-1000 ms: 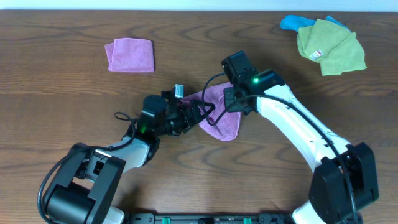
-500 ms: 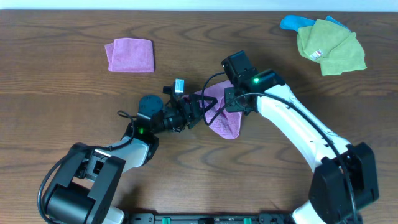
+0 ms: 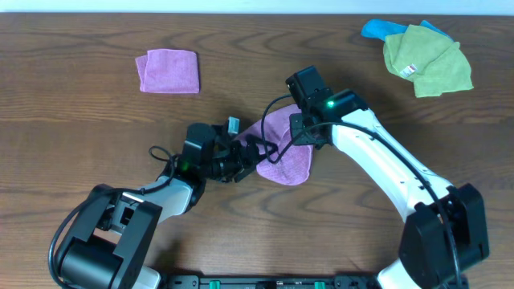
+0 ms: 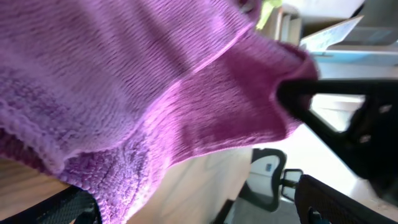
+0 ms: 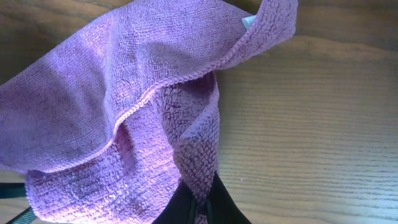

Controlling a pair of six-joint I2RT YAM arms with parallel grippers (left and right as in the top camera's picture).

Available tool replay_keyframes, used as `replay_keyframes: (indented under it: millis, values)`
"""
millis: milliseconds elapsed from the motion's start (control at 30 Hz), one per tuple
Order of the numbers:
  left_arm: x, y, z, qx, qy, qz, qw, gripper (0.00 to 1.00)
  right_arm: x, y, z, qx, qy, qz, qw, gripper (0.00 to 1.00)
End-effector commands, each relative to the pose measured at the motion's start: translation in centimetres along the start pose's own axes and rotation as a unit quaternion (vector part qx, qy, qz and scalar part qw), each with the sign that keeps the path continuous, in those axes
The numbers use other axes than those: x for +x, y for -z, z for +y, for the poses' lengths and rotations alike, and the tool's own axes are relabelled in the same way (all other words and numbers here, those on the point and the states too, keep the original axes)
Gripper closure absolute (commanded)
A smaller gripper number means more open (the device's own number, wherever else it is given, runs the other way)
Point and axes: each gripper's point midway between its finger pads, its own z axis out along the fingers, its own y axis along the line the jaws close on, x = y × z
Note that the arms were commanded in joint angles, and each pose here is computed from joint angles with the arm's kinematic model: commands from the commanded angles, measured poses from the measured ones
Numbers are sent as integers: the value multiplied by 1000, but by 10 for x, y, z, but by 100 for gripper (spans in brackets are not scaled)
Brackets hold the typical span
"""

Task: Fold the cloth
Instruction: 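Grasp the left corner with the left gripper and spread the cloth flat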

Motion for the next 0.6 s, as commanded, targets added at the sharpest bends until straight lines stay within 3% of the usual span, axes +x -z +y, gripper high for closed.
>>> replay_keyframes:
  millis: [0, 367, 567]
  values:
    - [3, -4, 4, -16, -34, 2, 999, 4, -4, 4, -2, 6, -7, -9, 1000, 95]
    - [28, -20, 17, -63, -45, 14, 997, 0, -2, 4, -3, 7, -7, -5, 1000, 95]
    - [39, -24, 24, -84, -46, 23, 995, 39, -1, 4, -4, 8, -6, -2, 1000, 96]
